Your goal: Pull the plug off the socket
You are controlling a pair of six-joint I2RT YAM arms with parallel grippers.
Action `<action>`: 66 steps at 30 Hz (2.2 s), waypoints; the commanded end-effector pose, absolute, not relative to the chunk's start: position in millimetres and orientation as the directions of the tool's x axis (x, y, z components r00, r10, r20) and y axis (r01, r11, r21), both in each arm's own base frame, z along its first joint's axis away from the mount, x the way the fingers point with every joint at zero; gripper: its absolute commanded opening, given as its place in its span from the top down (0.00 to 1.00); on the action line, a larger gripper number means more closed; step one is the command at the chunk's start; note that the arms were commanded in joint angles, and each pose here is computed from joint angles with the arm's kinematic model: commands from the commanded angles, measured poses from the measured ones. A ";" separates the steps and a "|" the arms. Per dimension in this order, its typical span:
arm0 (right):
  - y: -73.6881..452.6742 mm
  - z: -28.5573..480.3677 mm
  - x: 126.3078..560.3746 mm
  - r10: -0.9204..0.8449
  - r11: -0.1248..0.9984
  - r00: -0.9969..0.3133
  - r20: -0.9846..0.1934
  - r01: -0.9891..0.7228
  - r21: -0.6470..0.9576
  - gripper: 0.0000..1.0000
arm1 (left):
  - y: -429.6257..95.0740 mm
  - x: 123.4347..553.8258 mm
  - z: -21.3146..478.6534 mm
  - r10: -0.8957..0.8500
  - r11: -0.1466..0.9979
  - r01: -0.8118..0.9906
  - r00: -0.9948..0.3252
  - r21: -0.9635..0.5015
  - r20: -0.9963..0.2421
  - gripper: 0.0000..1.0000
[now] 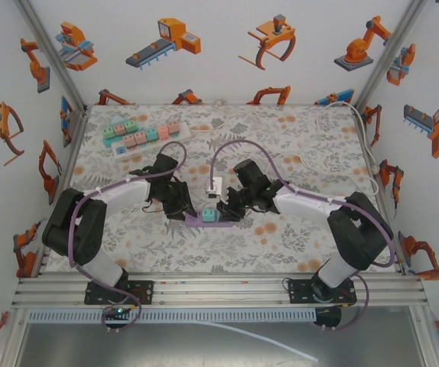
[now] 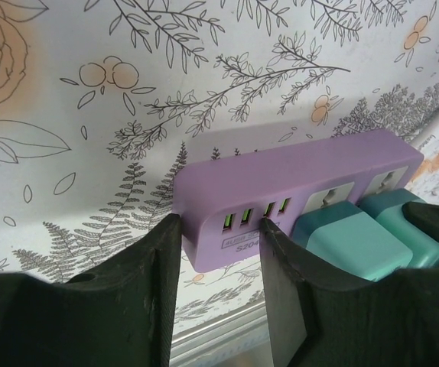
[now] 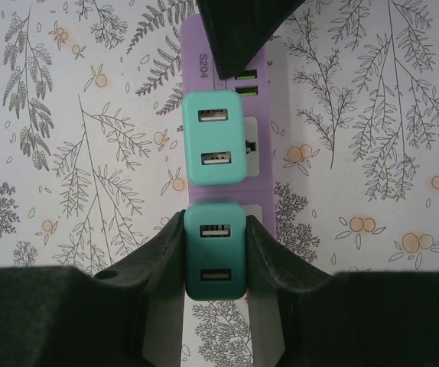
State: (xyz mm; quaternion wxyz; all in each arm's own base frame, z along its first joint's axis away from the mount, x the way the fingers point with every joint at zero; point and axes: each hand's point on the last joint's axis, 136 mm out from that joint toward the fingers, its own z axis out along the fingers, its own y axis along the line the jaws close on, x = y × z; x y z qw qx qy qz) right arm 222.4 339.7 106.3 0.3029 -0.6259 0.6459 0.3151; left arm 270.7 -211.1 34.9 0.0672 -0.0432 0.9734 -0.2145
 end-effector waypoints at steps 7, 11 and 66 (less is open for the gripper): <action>353.8 161.0 223.6 -0.481 -0.039 0.082 -0.873 -0.997 -0.072 0.76 | -151.5 238.8 -18.9 -0.114 0.991 -0.111 -0.992 -0.073 -0.048 0.57; 345.4 174.1 221.6 -0.463 0.000 0.052 -0.885 -0.998 -0.059 0.76 | -159.1 245.5 -8.9 -0.116 0.988 -0.108 -0.991 -0.107 -0.069 0.57; 169.3 53.3 280.5 0.362 0.794 -0.757 -0.544 -0.055 0.606 0.37 | -176.2 198.1 213.9 0.284 0.778 0.605 -0.581 -0.172 -0.763 0.03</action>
